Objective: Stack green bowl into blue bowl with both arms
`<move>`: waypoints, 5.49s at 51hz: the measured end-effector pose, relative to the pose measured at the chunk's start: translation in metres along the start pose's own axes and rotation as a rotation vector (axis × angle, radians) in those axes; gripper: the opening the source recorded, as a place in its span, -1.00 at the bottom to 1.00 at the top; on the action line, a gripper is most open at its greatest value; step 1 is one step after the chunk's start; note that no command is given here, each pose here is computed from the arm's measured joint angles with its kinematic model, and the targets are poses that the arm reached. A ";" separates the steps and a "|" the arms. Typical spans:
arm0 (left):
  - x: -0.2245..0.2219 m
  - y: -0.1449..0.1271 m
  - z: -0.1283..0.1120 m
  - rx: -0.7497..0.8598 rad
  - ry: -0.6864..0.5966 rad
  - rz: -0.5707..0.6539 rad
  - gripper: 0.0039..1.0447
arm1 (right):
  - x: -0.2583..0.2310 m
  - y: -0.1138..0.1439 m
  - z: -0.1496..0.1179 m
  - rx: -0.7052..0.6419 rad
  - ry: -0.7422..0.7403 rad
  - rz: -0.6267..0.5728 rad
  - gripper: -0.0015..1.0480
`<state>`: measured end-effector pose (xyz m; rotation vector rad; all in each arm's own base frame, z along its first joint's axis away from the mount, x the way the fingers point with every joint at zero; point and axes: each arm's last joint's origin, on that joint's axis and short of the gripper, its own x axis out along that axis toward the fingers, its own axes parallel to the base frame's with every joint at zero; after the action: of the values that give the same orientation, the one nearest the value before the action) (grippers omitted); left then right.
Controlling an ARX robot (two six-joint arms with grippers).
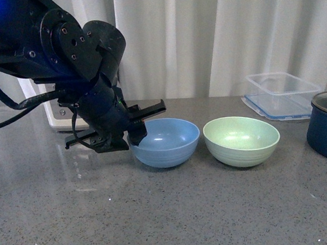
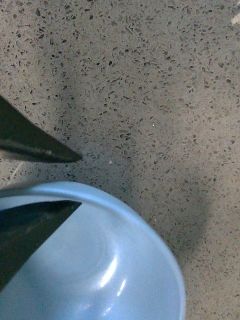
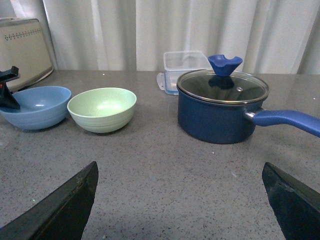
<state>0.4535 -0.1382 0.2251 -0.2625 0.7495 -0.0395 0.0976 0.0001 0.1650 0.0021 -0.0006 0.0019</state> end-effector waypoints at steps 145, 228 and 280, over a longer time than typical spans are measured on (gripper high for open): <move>-0.234 0.166 -0.237 0.257 -0.775 0.033 -0.93 | 0.000 0.000 0.000 0.000 0.000 0.000 0.81; -0.243 0.168 -0.250 0.258 -0.768 0.034 0.88 | 0.170 0.065 0.131 0.048 0.417 0.278 0.81; -0.243 0.168 -0.250 0.259 -0.768 0.034 0.88 | 0.339 0.060 0.030 0.070 0.806 -0.084 0.40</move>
<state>0.0966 -0.0001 0.1705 -0.0052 -0.0185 -0.0008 0.4363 0.0604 0.1955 0.0709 0.8060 -0.0813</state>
